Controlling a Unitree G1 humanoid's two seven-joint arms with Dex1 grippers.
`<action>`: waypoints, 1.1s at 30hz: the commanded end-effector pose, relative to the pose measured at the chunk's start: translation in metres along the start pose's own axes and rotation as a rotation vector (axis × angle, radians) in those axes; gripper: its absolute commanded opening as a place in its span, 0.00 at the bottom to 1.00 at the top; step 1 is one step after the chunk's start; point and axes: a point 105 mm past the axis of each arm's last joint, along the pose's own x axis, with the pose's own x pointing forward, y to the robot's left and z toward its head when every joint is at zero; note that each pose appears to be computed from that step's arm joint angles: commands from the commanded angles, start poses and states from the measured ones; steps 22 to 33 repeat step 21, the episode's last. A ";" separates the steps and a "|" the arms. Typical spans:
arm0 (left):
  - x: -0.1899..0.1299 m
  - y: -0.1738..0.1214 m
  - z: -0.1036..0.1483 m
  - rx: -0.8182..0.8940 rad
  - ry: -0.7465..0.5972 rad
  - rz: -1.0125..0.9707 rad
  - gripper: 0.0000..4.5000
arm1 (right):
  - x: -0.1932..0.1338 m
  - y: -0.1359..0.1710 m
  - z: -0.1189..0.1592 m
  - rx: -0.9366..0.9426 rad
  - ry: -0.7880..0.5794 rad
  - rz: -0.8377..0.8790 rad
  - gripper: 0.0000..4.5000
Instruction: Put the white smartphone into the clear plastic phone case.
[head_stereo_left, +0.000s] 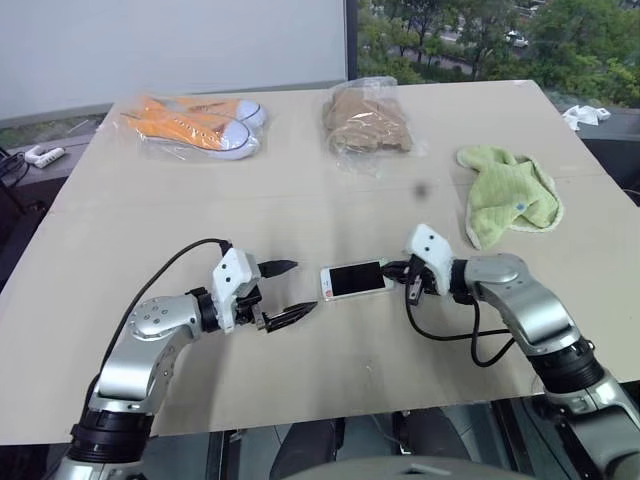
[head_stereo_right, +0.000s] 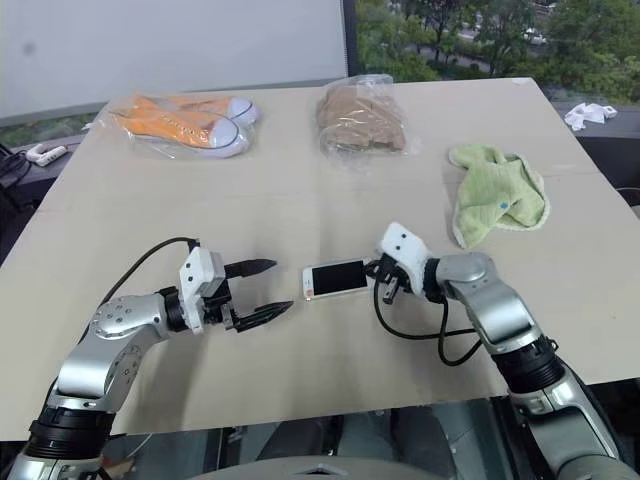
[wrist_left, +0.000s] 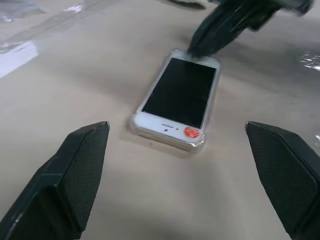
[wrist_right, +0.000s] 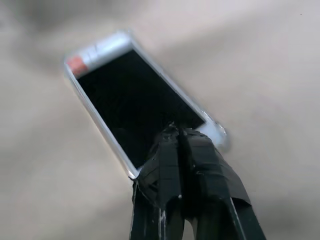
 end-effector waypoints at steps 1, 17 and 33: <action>-0.009 0.012 0.000 0.031 0.018 0.066 1.00 | -0.027 -0.002 0.023 -0.042 -0.131 -0.009 0.01; -0.067 0.020 -0.026 0.009 0.156 0.100 1.00 | -0.149 0.007 -0.068 0.138 0.013 -0.093 0.98; -0.073 0.016 -0.029 0.035 0.208 0.115 1.00 | -0.154 0.006 -0.066 0.142 -0.014 -0.099 0.98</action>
